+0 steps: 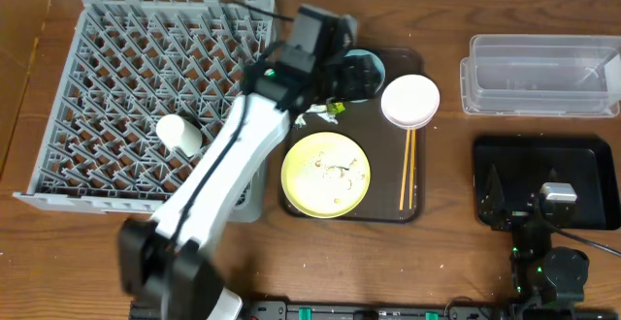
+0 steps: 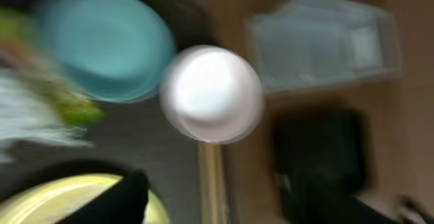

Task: Sort waste into correct bins and load items into the dishwasher
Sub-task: 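Move the empty left gripper back over the dish rack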

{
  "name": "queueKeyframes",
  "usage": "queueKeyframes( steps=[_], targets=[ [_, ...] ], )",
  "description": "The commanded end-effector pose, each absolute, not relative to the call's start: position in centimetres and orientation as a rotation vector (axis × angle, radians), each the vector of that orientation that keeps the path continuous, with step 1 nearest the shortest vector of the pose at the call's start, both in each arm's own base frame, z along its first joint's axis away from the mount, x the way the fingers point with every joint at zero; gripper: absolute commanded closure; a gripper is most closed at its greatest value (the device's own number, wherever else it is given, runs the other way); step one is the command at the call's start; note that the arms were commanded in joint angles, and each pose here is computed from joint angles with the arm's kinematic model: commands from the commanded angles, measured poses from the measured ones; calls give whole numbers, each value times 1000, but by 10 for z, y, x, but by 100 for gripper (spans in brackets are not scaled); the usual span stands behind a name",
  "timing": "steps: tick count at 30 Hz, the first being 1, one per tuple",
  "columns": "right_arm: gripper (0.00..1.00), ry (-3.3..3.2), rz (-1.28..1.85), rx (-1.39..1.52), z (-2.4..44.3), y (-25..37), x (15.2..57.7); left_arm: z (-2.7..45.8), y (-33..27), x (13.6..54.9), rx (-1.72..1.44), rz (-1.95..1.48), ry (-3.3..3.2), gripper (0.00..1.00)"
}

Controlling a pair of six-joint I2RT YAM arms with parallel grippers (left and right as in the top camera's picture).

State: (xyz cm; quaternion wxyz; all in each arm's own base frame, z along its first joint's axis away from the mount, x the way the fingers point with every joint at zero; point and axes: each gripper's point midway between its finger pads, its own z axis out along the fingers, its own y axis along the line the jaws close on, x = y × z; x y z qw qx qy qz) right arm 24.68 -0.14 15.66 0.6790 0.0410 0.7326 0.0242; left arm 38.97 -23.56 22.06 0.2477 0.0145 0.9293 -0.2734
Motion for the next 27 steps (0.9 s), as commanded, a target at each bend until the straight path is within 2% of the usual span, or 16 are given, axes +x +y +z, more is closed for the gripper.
queueKeyframes(
  steps=[1,3,7,13,24,27],
  targets=[
    [1,1647,52,101,156,-3,247,251,-143,400,-138,-143,2388,16],
    [1,1647,52,101,156,-3,247,259,-114,382,-179,13,2389,12],
    [1,1647,52,101,156,-3,247,246,-91,360,-191,160,2472,11],
    [1,1647,52,101,156,-3,247,233,-44,349,-498,191,2525,10],
    [1,1635,57,100,159,-2,247,219,-21,329,-604,174,2640,10],
    [1,1547,285,104,182,21,246,218,-24,328,-602,150,2650,10]
  ],
)
